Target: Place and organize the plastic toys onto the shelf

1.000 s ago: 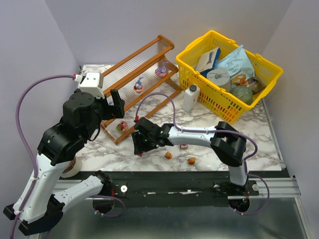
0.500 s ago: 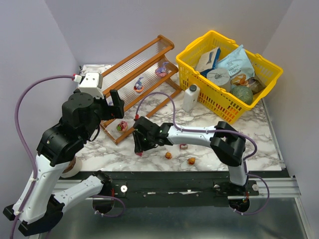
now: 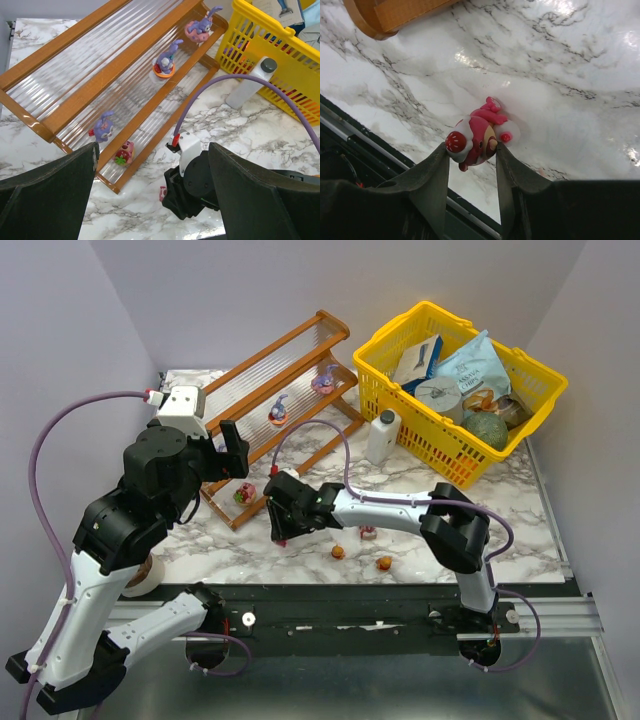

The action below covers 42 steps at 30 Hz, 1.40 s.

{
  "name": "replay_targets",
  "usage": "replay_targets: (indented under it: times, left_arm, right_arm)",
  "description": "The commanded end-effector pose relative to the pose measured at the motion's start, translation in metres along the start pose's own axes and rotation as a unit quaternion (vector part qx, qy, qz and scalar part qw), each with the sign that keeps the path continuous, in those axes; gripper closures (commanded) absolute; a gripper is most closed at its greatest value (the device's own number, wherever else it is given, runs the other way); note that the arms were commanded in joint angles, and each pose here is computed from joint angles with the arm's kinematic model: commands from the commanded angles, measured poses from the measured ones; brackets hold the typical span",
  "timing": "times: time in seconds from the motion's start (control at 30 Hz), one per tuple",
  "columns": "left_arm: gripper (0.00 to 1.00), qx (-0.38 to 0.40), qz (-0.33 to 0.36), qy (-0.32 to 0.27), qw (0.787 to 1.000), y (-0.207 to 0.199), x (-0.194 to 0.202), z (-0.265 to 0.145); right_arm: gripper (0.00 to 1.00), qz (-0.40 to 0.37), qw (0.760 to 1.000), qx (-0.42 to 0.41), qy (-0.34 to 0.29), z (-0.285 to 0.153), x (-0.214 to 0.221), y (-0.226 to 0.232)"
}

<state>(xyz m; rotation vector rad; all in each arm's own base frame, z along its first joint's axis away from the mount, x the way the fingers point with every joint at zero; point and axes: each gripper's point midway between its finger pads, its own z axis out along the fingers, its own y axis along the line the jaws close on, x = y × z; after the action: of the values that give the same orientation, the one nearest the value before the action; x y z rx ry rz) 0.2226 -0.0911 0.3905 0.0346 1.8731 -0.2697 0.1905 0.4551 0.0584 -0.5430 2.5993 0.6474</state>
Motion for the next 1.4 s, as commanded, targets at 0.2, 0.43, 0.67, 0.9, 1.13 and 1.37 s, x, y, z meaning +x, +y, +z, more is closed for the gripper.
replay_targets:
  times: [0.2,0.43,0.67,0.9,1.13,1.37]
  left_arm:
    - [0.01,-0.004,-0.002,-0.017,1.000,0.001,-0.013,-0.005]
    - [0.01,-0.008,-0.001,-0.016,1.000,0.001,-0.015,-0.003]
    - [0.01,-0.015,-0.003,-0.022,1.000,0.004,-0.017,-0.003]
    - [0.01,-0.021,-0.001,-0.026,0.999,0.006,-0.019,-0.004]
    - [0.01,-0.023,-0.002,-0.023,0.999,0.007,-0.017,-0.003]
    - [0.01,-0.025,0.001,-0.020,0.999,0.007,-0.015,-0.002]
  right_arm:
    - [0.90,0.099,0.987,0.093,-0.084,-0.010,-0.056,-0.049]
    - [0.90,0.190,0.964,0.115,-0.145,-0.016,-0.112,-0.076]
    - [0.90,0.271,0.938,0.115,-0.182,-0.015,-0.156,-0.096]
    - [0.90,0.334,0.914,0.118,-0.197,-0.008,-0.182,-0.109]
    - [0.90,0.363,0.900,0.125,-0.205,0.002,-0.191,-0.108]
    - [0.90,0.371,0.897,0.147,-0.192,0.010,-0.187,-0.113]
